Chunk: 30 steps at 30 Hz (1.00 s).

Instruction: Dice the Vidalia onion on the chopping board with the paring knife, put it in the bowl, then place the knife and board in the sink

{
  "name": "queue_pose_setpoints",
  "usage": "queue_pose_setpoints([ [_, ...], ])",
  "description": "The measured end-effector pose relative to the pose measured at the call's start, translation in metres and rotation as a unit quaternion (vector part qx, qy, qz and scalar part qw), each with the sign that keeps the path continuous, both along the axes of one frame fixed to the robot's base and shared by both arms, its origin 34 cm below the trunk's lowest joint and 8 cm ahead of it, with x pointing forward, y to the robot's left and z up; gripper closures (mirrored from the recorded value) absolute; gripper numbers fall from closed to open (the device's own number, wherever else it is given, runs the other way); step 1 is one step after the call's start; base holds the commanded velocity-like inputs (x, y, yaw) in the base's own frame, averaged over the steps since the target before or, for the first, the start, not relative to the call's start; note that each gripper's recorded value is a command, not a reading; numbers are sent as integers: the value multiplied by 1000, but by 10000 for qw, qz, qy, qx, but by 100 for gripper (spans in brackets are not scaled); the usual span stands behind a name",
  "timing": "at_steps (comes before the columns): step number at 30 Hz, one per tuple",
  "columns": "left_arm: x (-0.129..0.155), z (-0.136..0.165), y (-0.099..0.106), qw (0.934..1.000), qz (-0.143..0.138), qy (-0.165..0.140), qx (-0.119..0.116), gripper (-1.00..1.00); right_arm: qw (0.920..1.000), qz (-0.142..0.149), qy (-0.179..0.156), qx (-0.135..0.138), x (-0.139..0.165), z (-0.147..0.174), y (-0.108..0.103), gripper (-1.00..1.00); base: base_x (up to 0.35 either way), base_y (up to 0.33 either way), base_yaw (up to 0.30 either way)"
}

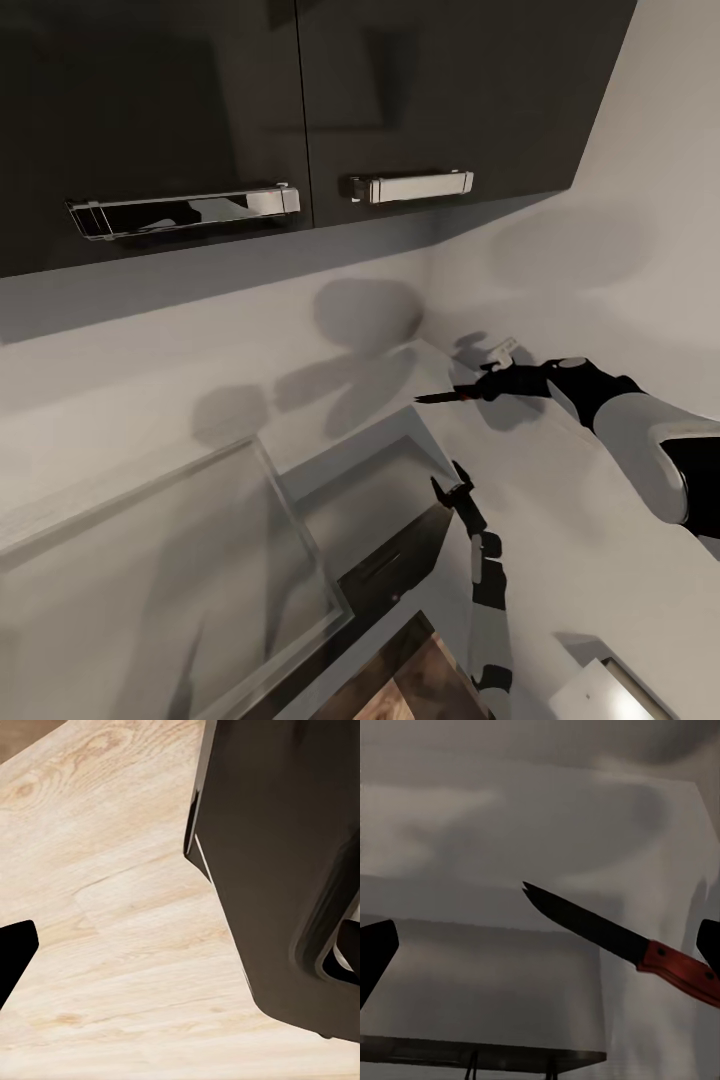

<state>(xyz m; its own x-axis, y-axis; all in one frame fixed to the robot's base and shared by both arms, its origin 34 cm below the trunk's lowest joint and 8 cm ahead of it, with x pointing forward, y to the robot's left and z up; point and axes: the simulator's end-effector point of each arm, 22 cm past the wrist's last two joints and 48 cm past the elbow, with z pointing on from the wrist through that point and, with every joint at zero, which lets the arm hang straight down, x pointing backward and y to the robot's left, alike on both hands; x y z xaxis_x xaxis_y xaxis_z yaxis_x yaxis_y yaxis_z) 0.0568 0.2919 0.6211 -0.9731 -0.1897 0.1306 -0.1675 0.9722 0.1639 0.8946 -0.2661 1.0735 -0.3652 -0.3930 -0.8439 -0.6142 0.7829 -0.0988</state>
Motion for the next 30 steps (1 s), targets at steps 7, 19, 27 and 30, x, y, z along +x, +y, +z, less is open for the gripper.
queue_pose_setpoints([
  [7,0,0,0,10000,-2,-1,-5,-100,9999,63,-145,5,0,2,-1,-100,0,0,0],
  [19,0,0,1,10000,-1,-5,2,-100,9997,-6,-215,-96,1,5,-19,-100,0,0,0],
  [27,0,0,0,10000,5,-1,-1,-100,9997,-63,-202,-143,0,4,-29,-100,0,0,0],
  [30,0,0,1,10000,3,-1,2,-100,9997,-74,-196,-144,-1,4,-31,-100,0,0,0],
])
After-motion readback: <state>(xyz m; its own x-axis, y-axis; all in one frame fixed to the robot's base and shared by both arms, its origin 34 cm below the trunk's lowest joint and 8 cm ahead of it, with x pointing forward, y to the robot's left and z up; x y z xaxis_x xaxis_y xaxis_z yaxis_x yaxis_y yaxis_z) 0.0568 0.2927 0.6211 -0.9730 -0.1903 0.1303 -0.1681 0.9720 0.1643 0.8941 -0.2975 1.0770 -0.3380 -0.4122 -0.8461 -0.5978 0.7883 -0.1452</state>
